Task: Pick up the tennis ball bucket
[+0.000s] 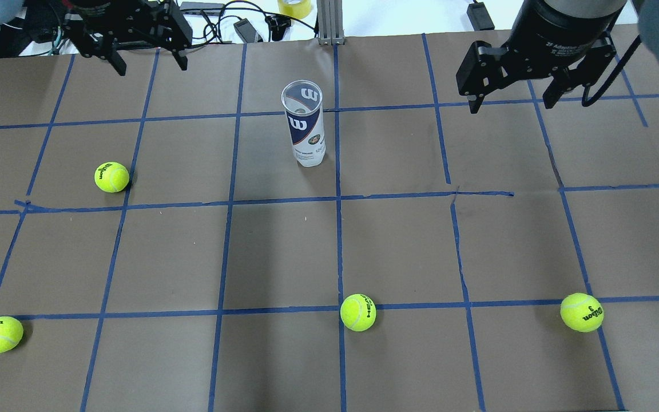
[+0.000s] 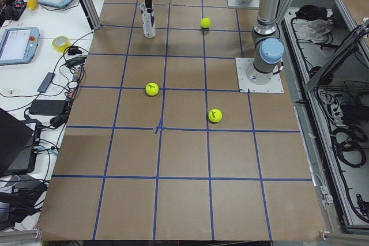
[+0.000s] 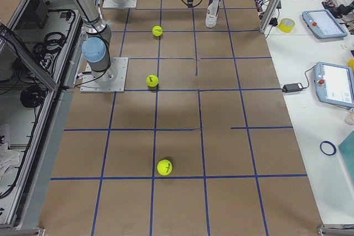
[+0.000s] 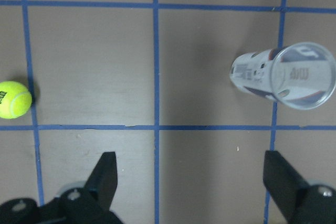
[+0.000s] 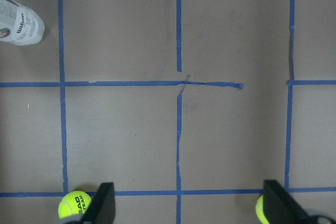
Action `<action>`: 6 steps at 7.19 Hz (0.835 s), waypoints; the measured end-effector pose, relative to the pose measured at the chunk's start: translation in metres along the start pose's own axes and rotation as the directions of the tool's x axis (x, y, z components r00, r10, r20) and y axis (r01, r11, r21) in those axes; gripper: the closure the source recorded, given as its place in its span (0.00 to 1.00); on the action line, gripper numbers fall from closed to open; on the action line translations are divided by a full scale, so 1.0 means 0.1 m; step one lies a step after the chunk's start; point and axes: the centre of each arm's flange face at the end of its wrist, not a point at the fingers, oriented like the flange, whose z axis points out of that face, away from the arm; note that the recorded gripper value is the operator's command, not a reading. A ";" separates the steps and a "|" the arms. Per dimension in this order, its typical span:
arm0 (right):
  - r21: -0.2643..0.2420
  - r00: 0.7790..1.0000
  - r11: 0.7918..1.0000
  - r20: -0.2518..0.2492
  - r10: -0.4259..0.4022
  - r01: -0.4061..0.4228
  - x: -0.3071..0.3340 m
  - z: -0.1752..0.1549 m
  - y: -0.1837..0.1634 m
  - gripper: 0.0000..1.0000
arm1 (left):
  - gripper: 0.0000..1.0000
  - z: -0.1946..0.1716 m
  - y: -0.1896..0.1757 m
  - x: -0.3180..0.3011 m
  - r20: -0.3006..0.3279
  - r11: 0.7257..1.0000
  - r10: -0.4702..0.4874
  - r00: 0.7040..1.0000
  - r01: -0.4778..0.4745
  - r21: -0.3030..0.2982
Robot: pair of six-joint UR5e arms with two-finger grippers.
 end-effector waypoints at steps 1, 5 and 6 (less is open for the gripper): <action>0.000 1.000 1.000 0.000 0.001 -0.001 0.00 0.00 0.00 0.00 | 0.00 -0.07 0.16 -0.09 0.023 1.000 -0.006 1.000 0.006 -0.012; 0.004 1.000 1.000 0.001 0.001 -0.001 0.00 -0.02 0.01 0.00 | 0.00 -0.10 0.58 -0.29 0.015 0.999 0.023 1.000 -0.023 -0.039; 0.004 1.000 1.000 0.000 0.001 -0.001 0.00 -0.02 0.01 0.00 | 0.00 -0.08 0.64 -0.30 0.010 0.998 0.046 0.999 -0.046 -0.045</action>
